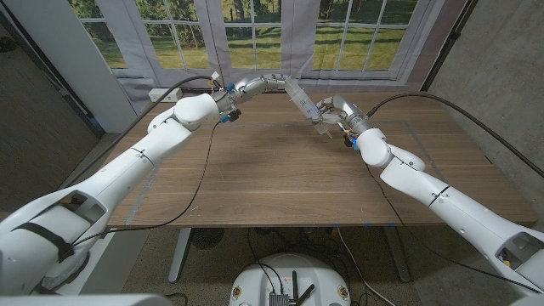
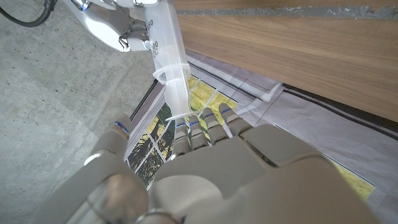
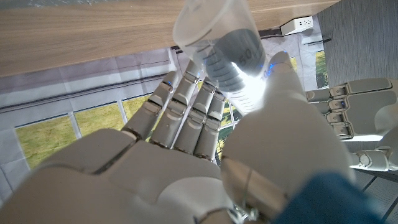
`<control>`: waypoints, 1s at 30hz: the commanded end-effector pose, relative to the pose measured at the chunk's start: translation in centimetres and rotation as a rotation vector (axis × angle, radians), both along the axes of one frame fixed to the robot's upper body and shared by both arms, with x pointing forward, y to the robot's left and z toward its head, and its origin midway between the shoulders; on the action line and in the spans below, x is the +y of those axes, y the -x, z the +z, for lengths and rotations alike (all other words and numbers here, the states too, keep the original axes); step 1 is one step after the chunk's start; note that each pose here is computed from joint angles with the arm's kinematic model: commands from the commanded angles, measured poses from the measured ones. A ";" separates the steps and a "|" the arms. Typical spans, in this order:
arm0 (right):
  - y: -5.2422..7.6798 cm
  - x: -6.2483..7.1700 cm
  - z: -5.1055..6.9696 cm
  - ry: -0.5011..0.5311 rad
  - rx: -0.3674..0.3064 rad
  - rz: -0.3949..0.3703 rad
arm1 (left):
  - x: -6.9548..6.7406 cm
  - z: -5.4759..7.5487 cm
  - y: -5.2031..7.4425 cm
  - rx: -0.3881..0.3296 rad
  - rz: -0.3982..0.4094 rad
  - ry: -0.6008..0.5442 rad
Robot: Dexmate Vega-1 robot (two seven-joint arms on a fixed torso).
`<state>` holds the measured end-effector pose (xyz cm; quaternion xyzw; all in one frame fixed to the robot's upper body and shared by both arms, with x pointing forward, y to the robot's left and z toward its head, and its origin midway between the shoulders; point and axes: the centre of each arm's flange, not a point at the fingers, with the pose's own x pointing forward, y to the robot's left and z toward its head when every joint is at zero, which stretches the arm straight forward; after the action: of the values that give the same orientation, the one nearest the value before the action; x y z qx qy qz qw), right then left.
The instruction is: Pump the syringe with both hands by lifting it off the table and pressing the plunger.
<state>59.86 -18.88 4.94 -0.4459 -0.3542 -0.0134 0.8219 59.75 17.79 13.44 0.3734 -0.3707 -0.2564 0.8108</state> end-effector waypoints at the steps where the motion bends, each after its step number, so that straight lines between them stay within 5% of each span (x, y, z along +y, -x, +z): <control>1: -0.2 0.2 0.3 -0.006 -0.005 0.006 | -0.4 0.0 -0.3 0.008 -0.011 -0.010; 30: -0.5 0.4 -0.2 -0.017 -0.005 0.007 | -2.1 -0.7 -0.8 0.048 -0.071 -0.050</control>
<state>60.20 -18.53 4.99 -0.4389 -0.3586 -0.0128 0.8238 60.46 16.08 13.05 0.3759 -0.3614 -0.2924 0.8017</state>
